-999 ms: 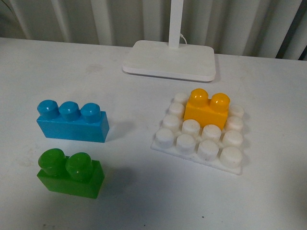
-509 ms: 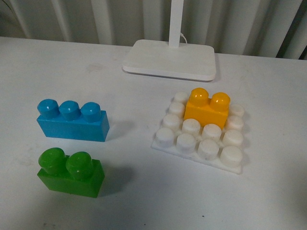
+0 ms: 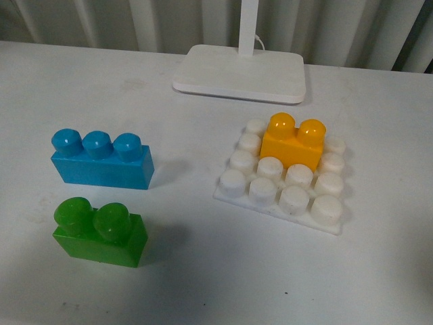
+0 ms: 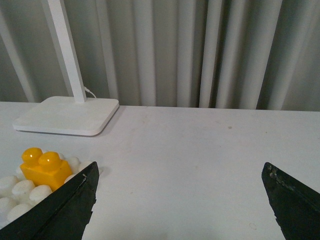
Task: Insert yellow block into base center
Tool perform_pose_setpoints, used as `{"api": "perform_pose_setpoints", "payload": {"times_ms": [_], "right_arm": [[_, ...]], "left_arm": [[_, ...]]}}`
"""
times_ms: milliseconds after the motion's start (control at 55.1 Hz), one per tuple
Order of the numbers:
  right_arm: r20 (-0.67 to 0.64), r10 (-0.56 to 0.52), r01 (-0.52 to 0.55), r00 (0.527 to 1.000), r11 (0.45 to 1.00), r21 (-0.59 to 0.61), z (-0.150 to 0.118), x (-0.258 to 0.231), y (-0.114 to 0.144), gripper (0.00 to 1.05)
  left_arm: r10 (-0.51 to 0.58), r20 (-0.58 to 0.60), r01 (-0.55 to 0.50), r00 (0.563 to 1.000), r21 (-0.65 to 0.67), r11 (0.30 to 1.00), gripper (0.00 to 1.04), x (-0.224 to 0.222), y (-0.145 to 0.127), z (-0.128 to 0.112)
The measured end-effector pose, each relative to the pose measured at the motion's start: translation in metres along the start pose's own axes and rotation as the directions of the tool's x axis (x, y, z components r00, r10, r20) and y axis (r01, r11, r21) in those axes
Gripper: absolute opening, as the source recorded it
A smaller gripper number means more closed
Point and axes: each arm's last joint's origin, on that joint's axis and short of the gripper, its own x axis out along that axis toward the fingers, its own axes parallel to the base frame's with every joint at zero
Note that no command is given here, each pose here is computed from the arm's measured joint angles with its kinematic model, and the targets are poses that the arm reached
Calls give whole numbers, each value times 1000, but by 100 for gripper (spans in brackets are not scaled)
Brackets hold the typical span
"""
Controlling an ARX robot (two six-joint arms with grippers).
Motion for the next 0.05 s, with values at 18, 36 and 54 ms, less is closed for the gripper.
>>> {"api": "perform_pose_setpoints", "payload": {"times_ms": [18,36,54], "right_arm": [[0,0,0,1000,1000,0,0,0,0,96],[0,0,0,1000,1000,0,0,0,0,96],[0,0,0,1000,1000,0,0,0,0,96]], "left_arm": [[0,0,0,1000,0,1000,98,0,0,0],[0,0,0,1000,0,1000,98,0,0,0],[0,0,0,1000,0,1000,98,0,0,0]]}}
